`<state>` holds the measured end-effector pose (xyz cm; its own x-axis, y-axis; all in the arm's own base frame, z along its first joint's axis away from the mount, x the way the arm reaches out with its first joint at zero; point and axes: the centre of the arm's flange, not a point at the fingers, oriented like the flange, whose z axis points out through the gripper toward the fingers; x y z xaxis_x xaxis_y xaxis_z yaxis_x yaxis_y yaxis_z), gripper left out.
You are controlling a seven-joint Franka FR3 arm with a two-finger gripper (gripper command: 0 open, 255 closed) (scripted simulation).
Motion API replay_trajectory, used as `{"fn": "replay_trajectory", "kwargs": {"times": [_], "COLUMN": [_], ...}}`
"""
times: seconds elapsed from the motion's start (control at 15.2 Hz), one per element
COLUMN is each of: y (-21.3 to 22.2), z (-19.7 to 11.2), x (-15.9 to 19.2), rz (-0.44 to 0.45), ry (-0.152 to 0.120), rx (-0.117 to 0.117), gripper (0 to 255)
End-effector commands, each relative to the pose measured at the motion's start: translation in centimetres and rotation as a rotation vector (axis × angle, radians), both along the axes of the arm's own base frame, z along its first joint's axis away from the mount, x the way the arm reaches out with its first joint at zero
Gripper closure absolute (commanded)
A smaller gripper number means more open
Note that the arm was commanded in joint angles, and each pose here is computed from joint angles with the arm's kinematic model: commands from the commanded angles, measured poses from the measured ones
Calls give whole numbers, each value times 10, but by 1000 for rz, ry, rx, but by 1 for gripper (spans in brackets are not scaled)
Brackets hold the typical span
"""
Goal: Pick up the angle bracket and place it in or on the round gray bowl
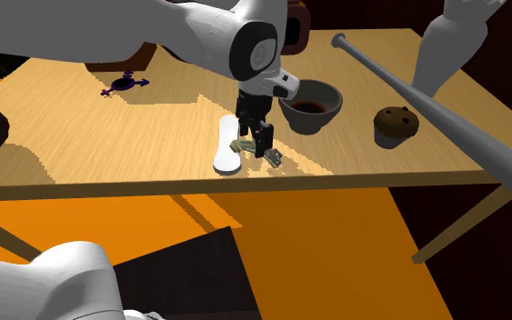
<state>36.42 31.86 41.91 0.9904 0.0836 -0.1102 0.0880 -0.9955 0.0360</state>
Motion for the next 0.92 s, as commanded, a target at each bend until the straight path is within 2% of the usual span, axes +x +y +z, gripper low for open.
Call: {"fn": "replay_trajectory", "kwargs": {"times": [0.0, 0.46, 0.53, 0.86], "y": [0, 0, 0, 2], "z": [-12, -12, -12, -14], "x": [-2, -2, -3, 8], "rz": [1, 1, 0, 1], "ry": [4, 4, 4, 5], "rx": [-3, -3, -3, -2], "gripper": [0, 0, 255, 255]}}
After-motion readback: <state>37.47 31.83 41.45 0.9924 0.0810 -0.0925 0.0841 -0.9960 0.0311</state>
